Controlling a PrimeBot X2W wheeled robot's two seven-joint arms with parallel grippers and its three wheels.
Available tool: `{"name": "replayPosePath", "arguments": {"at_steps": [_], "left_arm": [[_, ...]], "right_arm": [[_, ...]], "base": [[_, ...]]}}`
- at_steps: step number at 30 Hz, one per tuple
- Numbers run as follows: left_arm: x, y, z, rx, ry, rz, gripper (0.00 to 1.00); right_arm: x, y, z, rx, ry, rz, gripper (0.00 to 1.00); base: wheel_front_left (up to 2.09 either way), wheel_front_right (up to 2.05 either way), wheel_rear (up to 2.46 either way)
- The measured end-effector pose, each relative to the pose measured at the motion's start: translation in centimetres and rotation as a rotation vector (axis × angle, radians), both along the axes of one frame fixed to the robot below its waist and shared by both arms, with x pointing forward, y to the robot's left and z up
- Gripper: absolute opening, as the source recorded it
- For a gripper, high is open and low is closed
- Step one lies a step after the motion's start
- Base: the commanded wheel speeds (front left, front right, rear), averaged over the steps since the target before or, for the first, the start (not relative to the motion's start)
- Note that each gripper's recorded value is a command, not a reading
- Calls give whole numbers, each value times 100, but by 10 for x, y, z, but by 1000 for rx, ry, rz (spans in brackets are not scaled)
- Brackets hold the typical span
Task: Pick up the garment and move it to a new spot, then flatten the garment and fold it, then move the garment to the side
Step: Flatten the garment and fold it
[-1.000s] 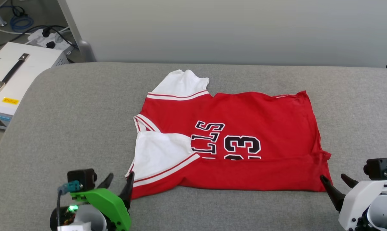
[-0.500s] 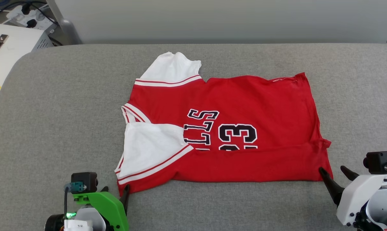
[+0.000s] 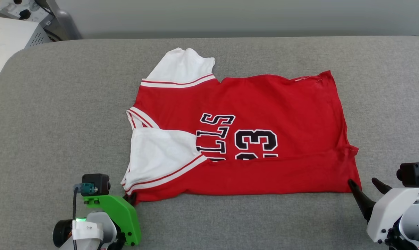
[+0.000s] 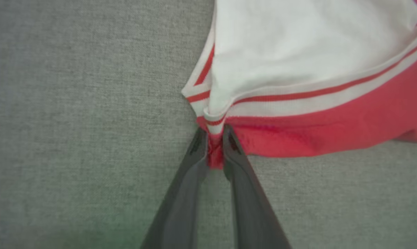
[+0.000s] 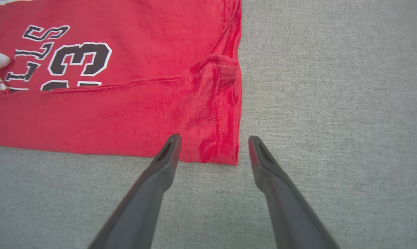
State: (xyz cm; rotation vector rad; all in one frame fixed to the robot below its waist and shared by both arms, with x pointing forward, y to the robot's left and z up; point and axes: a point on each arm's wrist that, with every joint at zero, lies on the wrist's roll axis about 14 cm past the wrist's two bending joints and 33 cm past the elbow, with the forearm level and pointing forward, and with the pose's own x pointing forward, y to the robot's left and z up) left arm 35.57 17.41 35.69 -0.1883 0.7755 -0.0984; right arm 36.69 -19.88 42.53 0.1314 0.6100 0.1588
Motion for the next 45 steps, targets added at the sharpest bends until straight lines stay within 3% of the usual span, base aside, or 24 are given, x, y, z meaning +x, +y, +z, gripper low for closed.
{"name": "replayPosePath", "arguments": {"at_steps": [7, 15, 27, 28, 29, 45], "left_arm": [[-2, -4, 17, -48, -63, 10, 0], [0, -8, 65, -103, -208, 10, 0], [-3, -7, 78, -91, -222, 13, 0], [-4, -6, 75, -91, -212, 14, 0], [-4, -6, 75, -91, -209, 15, 0], [-34, -2, 59, -54, -131, -9, 0]], "right_arm": [[0, -4, 3, -42, 5, 11, 100], [7, -6, -18, -45, 98, -41, 100], [18, 2, -50, -81, 219, -50, 100], [16, 4, -58, -76, 256, -47, 29], [15, 4, -60, -76, 263, -47, 0], [1, -21, -33, -80, 207, -100, 0]], "base": [[0, 0, 0], [0, 0, 0], [0, 0, 0], [0, 0, 0], [0, 0, 0], [0, 0, 0]]}}
